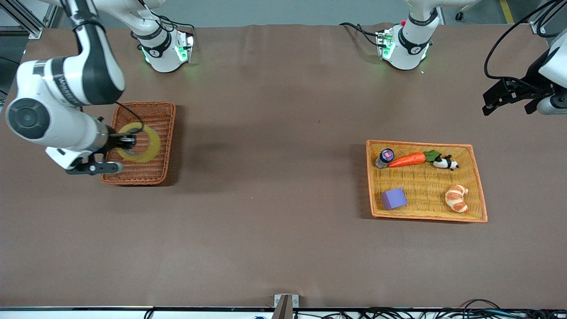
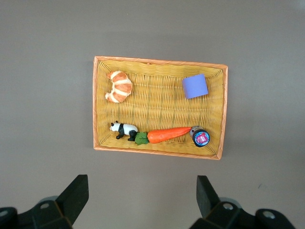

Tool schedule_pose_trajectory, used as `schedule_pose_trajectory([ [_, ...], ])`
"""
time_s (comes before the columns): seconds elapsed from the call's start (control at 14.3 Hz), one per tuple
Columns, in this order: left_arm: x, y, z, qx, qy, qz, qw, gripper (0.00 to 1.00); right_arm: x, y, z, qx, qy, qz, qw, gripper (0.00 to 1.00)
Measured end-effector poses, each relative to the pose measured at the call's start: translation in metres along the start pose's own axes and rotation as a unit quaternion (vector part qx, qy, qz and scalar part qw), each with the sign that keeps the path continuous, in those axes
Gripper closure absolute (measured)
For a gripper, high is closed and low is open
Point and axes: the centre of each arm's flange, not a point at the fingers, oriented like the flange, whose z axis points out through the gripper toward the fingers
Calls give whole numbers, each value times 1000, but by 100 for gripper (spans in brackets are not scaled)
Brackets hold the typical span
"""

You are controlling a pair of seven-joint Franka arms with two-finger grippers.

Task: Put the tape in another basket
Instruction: 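Carry the tape with the right gripper over the empty wicker basket, then lower the tape into the basket and open the right gripper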

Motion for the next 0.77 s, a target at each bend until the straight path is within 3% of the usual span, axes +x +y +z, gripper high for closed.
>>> schedule_pose_trajectory([
  [0.35, 0, 0, 0, 0, 1, 0, 1000, 0, -51, 60, 110, 18, 33, -42, 998, 79],
  [0.77, 1, 0, -6, -1, 9, 0, 1000, 0, -83, 49, 200, 13, 93, -51, 994, 79],
])
